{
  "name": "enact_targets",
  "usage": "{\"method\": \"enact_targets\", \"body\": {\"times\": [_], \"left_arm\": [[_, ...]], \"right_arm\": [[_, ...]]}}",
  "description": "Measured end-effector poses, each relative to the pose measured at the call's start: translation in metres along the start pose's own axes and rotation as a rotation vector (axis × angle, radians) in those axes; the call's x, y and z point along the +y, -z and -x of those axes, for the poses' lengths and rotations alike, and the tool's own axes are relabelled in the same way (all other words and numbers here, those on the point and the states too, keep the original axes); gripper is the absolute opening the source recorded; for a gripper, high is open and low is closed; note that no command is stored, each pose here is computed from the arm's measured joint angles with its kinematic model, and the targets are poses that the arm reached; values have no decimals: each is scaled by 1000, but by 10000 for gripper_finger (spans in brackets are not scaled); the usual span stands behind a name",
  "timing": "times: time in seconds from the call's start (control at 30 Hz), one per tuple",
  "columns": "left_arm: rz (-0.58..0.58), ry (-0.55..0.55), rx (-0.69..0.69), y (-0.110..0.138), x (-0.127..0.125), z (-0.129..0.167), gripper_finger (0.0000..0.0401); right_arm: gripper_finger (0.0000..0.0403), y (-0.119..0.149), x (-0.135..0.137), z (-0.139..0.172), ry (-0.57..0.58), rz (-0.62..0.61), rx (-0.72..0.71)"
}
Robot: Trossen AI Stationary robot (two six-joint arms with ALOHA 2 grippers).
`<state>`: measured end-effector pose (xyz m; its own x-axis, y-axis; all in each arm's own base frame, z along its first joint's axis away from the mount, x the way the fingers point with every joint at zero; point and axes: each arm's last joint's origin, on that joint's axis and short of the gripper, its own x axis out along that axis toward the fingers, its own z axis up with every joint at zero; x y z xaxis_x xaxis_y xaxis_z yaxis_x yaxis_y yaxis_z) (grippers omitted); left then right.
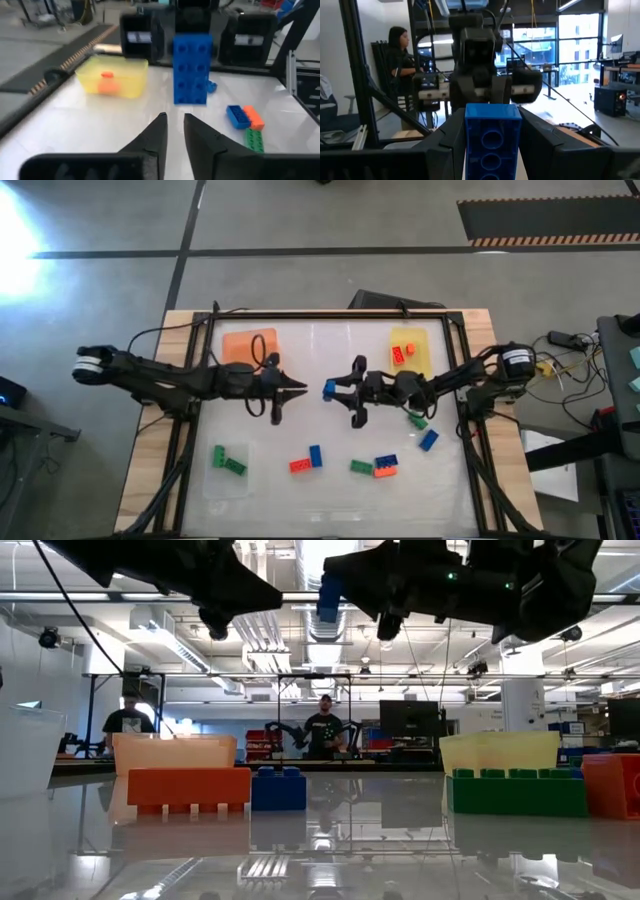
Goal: Sort & place blocks by color
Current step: Put the blue game piece into the orange bin
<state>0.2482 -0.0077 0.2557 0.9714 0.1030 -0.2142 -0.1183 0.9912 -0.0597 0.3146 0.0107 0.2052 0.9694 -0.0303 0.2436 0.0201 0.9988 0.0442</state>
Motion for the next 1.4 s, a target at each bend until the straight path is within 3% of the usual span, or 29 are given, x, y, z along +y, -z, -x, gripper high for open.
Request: {"method": "enact_targets", "body": {"times": [0.37,0.53,1.4], "left_arm": [[39,6,-37,9,-3,-24,198],[35,8,-57,14,-4,-34,239],[48,110,-210,21,-10,-67,247]], "right_arm": [[126,-3,0,0,-1,-5,-8],[126,-3,0,0,-1,0,-8],[126,1,-2,0,6,9,30]]}}
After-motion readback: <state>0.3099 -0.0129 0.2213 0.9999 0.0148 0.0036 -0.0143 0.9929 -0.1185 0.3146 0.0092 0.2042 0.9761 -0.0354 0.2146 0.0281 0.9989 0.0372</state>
